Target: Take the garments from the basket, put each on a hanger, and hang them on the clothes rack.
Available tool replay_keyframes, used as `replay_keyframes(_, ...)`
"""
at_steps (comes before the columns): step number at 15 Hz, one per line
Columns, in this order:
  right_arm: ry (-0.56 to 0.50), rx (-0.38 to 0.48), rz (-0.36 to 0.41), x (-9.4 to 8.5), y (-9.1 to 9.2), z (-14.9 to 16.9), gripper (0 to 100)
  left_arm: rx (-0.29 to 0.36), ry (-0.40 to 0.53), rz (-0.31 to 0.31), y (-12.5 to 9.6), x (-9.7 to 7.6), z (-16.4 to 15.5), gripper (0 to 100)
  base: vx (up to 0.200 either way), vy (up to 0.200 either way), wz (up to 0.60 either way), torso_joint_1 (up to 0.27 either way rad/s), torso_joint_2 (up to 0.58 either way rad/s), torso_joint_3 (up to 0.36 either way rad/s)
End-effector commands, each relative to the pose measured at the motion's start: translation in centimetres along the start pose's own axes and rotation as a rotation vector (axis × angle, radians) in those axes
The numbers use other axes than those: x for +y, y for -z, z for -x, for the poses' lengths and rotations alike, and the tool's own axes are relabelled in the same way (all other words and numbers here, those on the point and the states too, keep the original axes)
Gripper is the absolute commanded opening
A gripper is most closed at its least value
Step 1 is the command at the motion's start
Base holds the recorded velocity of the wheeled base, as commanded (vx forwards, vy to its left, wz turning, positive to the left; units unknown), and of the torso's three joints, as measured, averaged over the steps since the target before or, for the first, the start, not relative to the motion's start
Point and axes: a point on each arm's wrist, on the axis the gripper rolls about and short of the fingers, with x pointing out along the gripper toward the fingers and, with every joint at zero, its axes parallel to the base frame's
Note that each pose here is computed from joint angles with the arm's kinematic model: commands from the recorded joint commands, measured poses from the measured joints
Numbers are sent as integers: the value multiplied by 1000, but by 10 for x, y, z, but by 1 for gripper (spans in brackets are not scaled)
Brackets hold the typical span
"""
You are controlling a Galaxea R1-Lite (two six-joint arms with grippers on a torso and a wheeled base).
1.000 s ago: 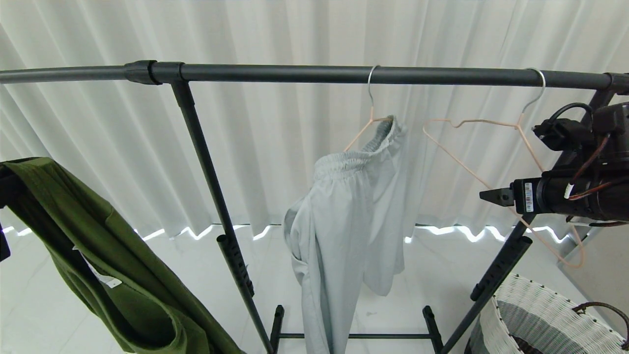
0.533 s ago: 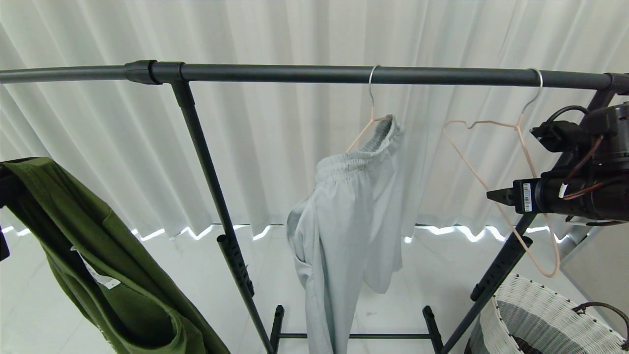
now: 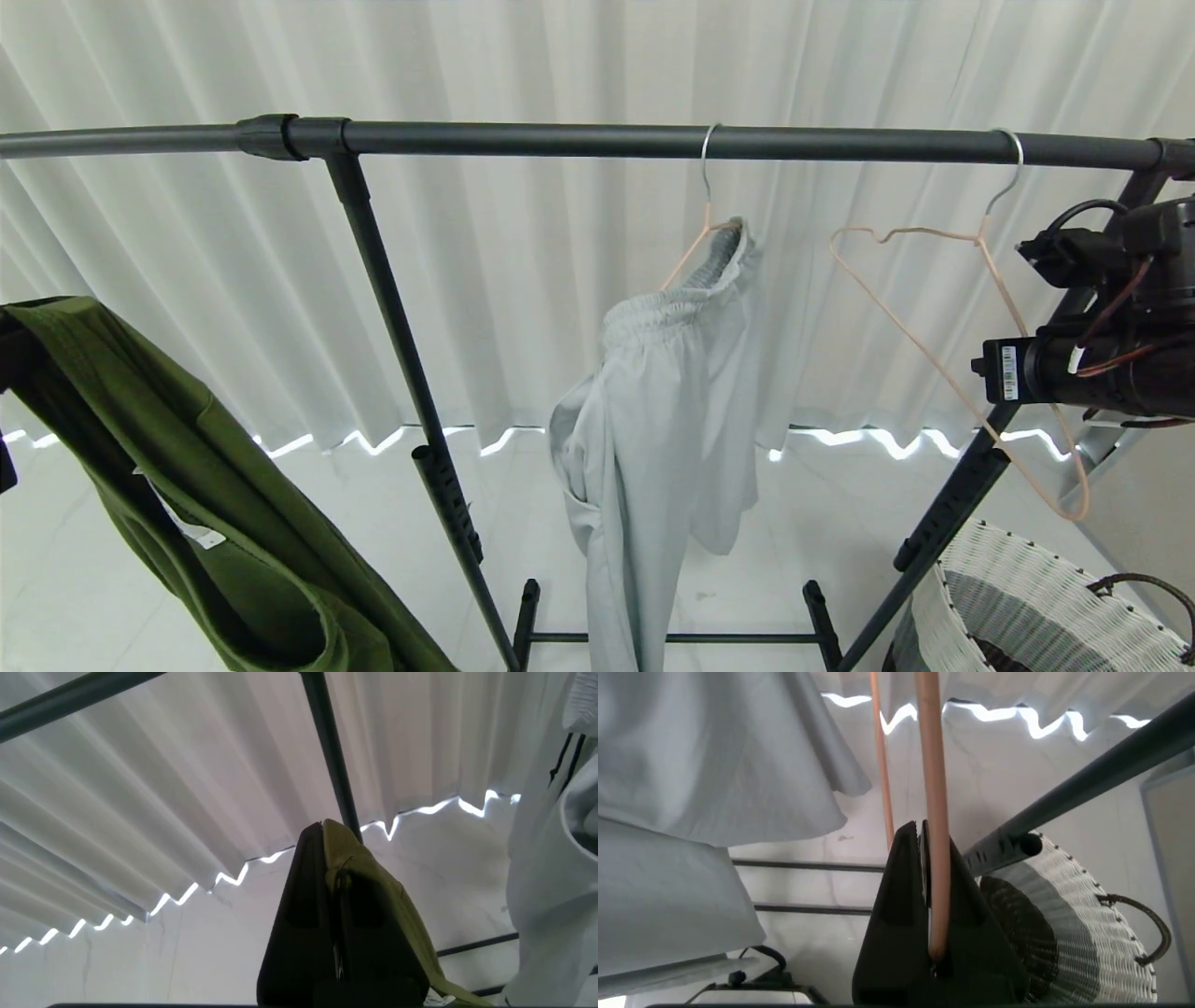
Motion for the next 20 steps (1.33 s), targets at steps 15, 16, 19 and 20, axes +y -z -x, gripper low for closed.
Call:
replay_keyframes(15, -26, -141, -14, -13, 21, 88, 0, 16, 6, -53, 4, -2, -3, 0, -40, 0, 0, 1, 0, 1)
replay_keyframes(16, -26, -141, -14, -13, 21, 88, 0, 16, 6, -53, 4, -2, -3, 0, -200, 0, 0, 2, 2, 2)
replay_keyframes(19, -28, -131, -6, -15, 33, 96, 0, 17, 7, -53, 4, -2, -4, 0, -200, 0, 0, -7, 1, 5)
replay_keyframes(20, -29, -128, -4, -15, 36, 97, 0, 17, 7, -53, 4, -2, -4, 0, -200, 0, 0, -2, 2, 2)
